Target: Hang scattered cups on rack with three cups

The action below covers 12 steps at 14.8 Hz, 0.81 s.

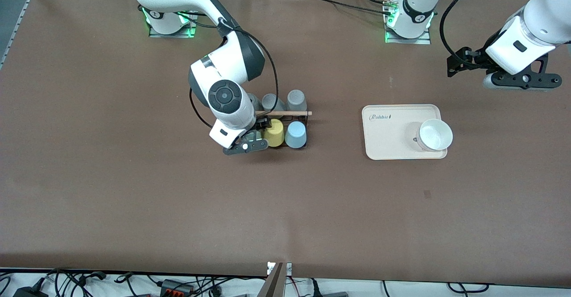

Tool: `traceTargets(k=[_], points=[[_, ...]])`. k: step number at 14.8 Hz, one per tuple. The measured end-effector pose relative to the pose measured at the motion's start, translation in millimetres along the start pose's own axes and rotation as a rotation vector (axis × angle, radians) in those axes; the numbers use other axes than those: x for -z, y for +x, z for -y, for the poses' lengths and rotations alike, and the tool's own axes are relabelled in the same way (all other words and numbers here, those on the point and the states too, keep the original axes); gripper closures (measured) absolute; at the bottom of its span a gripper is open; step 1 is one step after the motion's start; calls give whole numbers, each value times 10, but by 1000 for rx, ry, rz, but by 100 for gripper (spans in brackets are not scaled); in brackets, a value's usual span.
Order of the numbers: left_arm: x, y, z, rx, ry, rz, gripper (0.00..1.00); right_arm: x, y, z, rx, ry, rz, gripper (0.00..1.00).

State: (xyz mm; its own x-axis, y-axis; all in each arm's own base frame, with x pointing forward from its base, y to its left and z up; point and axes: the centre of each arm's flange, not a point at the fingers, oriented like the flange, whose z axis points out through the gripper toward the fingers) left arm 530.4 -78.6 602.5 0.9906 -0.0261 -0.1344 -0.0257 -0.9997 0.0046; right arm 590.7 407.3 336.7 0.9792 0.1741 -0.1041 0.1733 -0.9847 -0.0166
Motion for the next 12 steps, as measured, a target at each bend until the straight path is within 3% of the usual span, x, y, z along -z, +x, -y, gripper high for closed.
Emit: traceTargets(k=[4,8,12], points=[[0,0,2,0,0,0,0,559,201,-487,-75,-31,-25,0],[-1,-1,3,0,0,1,0,1257,406,-1606,-105,-31,-106,0],[-1,-1,4,0,0,1,0,1766,324,-2519,-152,-17,-140,0]])
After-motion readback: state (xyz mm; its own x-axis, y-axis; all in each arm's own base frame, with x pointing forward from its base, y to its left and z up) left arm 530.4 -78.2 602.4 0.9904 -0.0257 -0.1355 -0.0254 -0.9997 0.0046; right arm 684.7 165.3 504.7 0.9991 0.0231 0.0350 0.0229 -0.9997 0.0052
